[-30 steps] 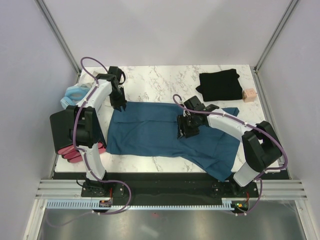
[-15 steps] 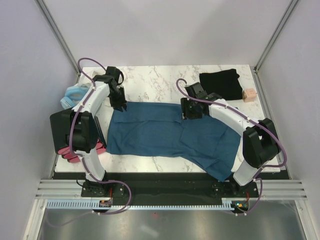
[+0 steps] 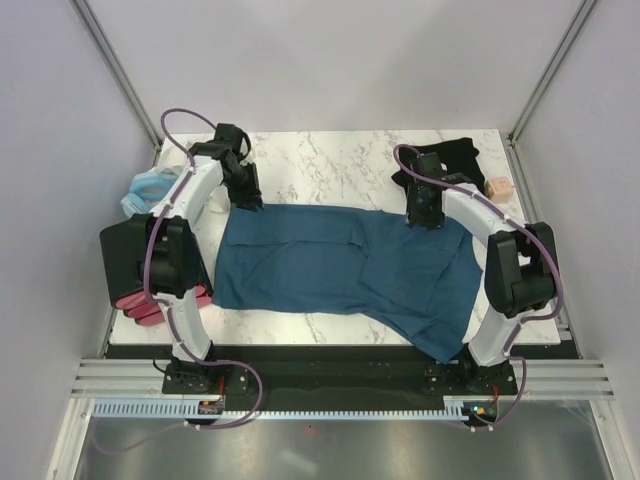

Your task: Fold and stack the t-shirts

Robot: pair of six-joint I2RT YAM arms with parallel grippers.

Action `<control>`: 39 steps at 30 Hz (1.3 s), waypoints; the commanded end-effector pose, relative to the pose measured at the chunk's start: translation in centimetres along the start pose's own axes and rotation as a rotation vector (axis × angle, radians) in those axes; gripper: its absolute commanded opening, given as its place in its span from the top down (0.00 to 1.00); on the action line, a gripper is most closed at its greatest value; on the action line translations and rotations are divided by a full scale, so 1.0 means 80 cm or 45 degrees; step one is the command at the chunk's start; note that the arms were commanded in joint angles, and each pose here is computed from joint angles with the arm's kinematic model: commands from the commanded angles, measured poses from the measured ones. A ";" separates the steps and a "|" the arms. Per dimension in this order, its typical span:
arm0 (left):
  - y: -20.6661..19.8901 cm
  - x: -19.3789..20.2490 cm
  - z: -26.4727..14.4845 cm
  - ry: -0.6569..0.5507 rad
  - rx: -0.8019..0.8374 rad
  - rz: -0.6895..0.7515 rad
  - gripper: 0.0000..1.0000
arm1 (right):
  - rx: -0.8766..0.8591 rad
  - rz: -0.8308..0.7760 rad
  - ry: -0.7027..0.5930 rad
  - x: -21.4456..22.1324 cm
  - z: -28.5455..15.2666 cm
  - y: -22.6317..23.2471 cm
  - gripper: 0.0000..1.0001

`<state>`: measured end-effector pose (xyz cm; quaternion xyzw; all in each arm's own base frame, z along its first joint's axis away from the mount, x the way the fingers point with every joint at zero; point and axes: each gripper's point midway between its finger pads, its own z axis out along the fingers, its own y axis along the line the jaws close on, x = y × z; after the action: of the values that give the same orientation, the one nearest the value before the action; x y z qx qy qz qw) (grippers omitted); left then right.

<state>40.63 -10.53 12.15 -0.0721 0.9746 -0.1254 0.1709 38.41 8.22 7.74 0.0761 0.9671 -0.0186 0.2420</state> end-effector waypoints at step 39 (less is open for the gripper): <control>0.034 -0.023 0.163 0.198 -0.263 -0.004 0.98 | 0.460 0.314 0.164 -0.039 0.049 -0.183 0.59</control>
<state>45.85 -13.71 1.84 -0.0521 0.9903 -0.0943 0.0882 40.49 -5.63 3.63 0.2180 0.9549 -0.1339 0.1507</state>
